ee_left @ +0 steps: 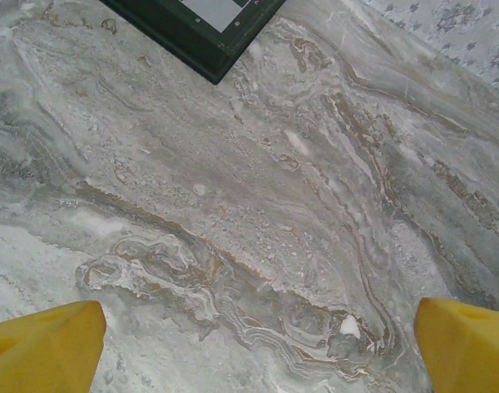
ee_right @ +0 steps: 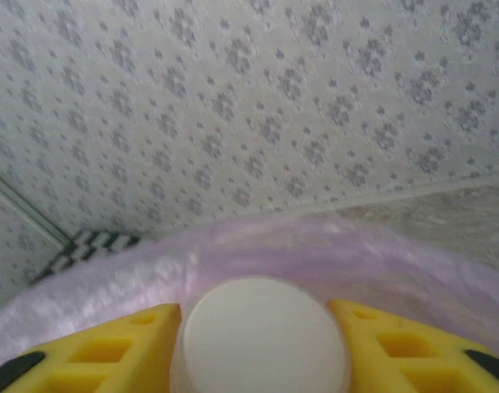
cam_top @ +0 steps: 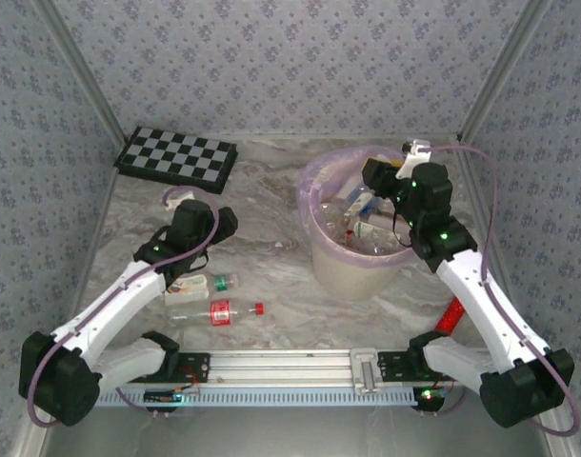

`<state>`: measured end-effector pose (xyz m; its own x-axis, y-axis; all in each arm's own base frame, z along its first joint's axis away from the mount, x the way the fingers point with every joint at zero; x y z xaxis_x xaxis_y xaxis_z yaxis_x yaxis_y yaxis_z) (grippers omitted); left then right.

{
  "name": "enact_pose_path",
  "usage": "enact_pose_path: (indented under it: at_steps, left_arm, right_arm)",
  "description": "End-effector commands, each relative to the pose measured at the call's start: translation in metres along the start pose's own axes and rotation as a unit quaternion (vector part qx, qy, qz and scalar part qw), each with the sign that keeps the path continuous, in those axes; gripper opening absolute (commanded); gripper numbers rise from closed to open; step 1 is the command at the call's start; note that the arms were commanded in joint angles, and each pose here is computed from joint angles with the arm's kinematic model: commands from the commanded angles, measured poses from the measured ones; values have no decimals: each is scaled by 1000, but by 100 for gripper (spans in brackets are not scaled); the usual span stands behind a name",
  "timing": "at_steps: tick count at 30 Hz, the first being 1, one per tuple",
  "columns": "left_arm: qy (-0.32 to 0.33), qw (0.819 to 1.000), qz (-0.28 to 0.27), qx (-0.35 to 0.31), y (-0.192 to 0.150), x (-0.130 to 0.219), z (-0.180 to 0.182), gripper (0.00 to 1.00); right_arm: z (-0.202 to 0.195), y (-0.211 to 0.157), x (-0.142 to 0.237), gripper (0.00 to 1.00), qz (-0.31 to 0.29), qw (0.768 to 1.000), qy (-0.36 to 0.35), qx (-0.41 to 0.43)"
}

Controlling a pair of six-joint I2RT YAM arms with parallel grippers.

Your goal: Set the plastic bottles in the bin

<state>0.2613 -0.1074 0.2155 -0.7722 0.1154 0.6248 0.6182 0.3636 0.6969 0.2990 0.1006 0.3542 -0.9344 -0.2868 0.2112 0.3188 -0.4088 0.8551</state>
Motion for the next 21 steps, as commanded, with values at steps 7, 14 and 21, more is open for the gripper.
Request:
enact_pose_path:
  at_steps: [7,14,21]
  left_arm:
    - [-16,1000,3,10,7,-10,-11,96]
    - [-24,1000,14,10,7,-20,-19,97]
    - [2,1000,23,4,5,-8,-8,98]
  right_arm:
    - [8,31,55,84,41,996,-40,64]
    - [7,43,43,49,51,996,-32,69]
    - [1,19,-4,30,112,991,-34,68]
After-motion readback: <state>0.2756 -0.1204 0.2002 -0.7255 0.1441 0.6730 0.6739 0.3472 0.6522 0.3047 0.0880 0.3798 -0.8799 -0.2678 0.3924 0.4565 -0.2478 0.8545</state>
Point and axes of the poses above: each hand's point on the last joint's axis, 136 mm out from that joint toward the fingers, its own x axis back along the fingers, its own z axis along the line the jaws close on, y = z × x, the point moved 6 cm from there along x, back along the fingers, and after that the axes turned 6 degrees about -x, right-handed, at the moved point
